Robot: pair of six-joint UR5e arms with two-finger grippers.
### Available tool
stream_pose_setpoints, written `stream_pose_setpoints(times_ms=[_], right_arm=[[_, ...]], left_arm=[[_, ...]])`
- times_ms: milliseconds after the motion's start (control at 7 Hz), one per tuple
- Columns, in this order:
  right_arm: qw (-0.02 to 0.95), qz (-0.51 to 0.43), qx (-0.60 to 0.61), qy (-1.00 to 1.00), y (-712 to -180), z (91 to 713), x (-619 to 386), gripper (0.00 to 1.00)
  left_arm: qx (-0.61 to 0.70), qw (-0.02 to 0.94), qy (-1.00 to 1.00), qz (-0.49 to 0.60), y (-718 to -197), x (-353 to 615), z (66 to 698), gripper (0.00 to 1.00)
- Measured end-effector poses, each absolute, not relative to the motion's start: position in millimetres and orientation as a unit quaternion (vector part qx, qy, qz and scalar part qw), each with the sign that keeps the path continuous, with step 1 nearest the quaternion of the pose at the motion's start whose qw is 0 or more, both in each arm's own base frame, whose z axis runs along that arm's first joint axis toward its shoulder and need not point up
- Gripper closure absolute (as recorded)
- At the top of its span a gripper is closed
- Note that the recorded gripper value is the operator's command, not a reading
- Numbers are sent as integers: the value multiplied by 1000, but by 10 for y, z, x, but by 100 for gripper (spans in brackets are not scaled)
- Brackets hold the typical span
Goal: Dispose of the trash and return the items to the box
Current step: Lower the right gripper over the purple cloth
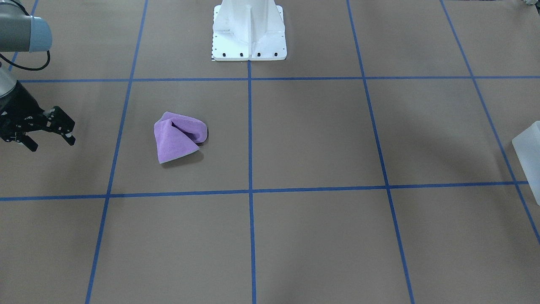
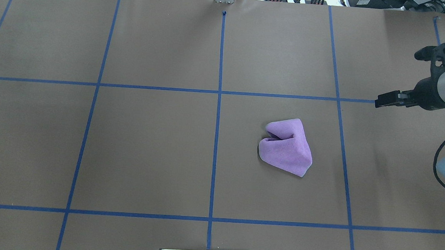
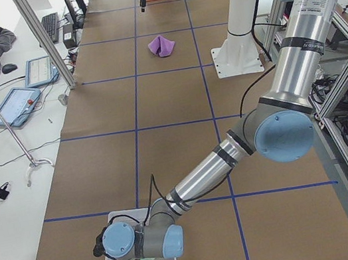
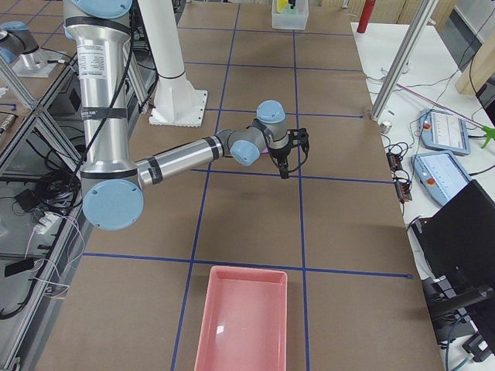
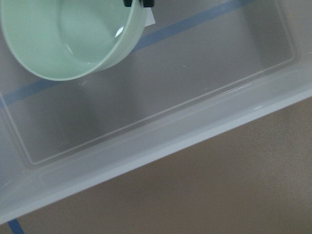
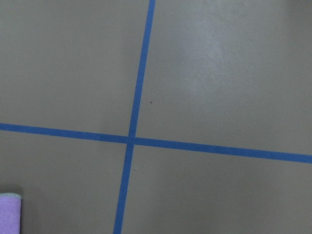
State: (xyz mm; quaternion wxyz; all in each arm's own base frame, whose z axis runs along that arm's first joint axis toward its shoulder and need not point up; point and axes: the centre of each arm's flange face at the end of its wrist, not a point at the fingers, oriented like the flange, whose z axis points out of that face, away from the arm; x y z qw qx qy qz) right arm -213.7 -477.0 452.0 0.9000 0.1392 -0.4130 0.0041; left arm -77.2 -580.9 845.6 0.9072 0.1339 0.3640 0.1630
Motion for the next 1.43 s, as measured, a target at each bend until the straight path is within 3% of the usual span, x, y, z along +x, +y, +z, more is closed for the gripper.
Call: stream_pose_setpoints(times_ms=[286, 857, 1429], right_arm=[[896, 12, 133, -424, -4692, 4376, -2281, 0], [894, 61, 122, -426, -4198, 3994, -3042, 0], [915, 62, 110, -382, -3441, 3248, -4003, 0]], left_arm=[[151, 895, 391, 153, -6009, -881, 8139, 1], [167, 878, 437, 98, -6308, -1524, 6862, 1], [170, 879, 435, 99, -6267, -1537, 6734, 1]])
